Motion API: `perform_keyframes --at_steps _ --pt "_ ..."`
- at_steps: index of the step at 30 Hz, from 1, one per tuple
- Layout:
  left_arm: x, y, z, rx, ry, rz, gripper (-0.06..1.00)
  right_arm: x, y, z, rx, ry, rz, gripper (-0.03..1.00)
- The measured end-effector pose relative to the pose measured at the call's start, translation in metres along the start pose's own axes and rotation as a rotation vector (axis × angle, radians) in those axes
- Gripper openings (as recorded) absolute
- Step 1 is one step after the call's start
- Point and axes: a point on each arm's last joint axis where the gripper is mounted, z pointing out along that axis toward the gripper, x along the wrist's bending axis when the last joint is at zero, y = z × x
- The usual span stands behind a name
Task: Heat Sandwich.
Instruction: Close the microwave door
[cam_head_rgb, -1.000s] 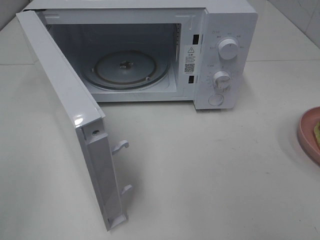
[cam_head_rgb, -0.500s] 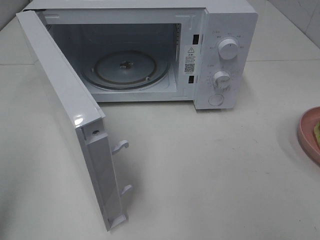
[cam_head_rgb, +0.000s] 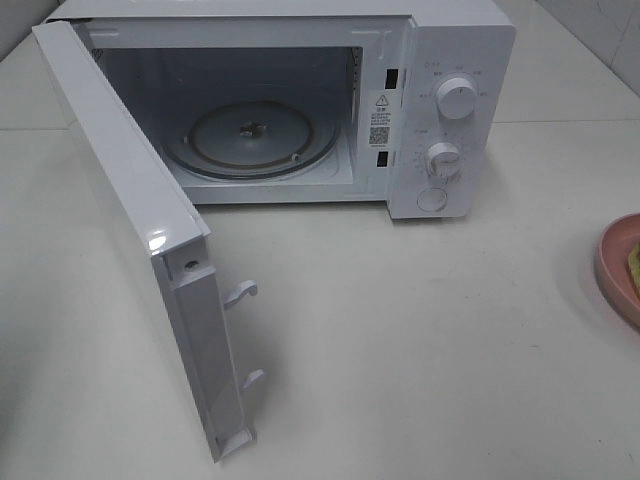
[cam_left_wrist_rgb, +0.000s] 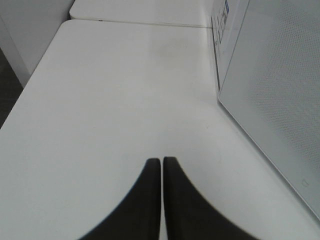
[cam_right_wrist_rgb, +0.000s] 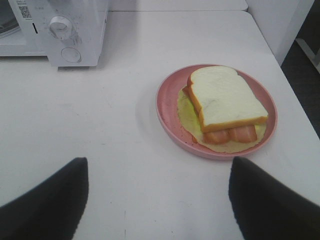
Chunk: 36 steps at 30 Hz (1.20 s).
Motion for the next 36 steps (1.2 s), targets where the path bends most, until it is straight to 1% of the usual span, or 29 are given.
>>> perform_keyframes --at_steps 4,7,12,18,20,22,25,26,27,28,30,31,32,33,36 --pt "0.001 -0.005 0.013 -0.032 0.007 0.008 0.00 0.000 0.000 0.000 0.000 0.000 0.000 0.76" --pt "0.002 -0.010 0.029 -0.081 0.013 0.021 0.00 0.000 0.000 0.000 0.000 0.000 0.000 0.76" --pt "0.002 -0.005 0.053 -0.153 0.014 0.043 0.00 0.000 0.000 0.000 0.000 0.000 0.000 0.76" --pt "0.001 -0.005 0.068 -0.186 -0.004 0.096 0.00 0.000 0.000 0.000 0.000 0.000 0.000 0.76" --pt "-0.002 -0.004 0.077 -0.223 -0.026 0.125 0.00 0.000 0.000 0.000 0.000 0.000 0.000 0.76" --pt "-0.003 -0.005 0.085 -0.239 -0.046 0.113 0.00 0.000 0.000 0.000 0.000 0.000 0.000 0.76" --pt "-0.004 -0.008 0.091 -0.233 -0.058 0.098 0.00 0.000 0.000 0.000 0.000 0.000 0.000 0.76" --pt "-0.005 -0.009 0.094 -0.231 -0.068 0.093 0.00 0.000 0.000 0.000 0.000 0.000 0.000 0.76" --pt "-0.007 -0.010 0.100 -0.223 -0.093 0.090 0.00 0.000 0.000 0.000 0.000 0.000 0.000 0.76" --pt "-0.007 -0.010 0.100 -0.223 -0.093 0.090 0.00 0.000 0.000 0.000 0.000 0.000 0.000 0.76" --pt "-0.010 -0.009 0.107 -0.220 -0.128 0.097 0.00 0.000 0.000 0.000 0.000 0.000 0.000 0.76" --pt "-0.014 -0.008 0.114 -0.223 -0.174 0.112 0.00 0.000 0.000 0.000 0.000 0.000 0.000 0.76" --pt "-0.016 -0.007 0.117 -0.227 -0.196 0.115 0.00 0.000 0.000 0.000 0.000 0.000 0.000 0.76" --pt "-0.016 -0.007 0.117 -0.227 -0.196 0.115 0.00 0.000 0.000 0.000 0.000 0.000 0.000 0.76" --pt "-0.023 -0.007 0.126 -0.231 -0.252 0.105 0.00 0.000 0.000 0.000 0.000 0.000 0.000 0.76"
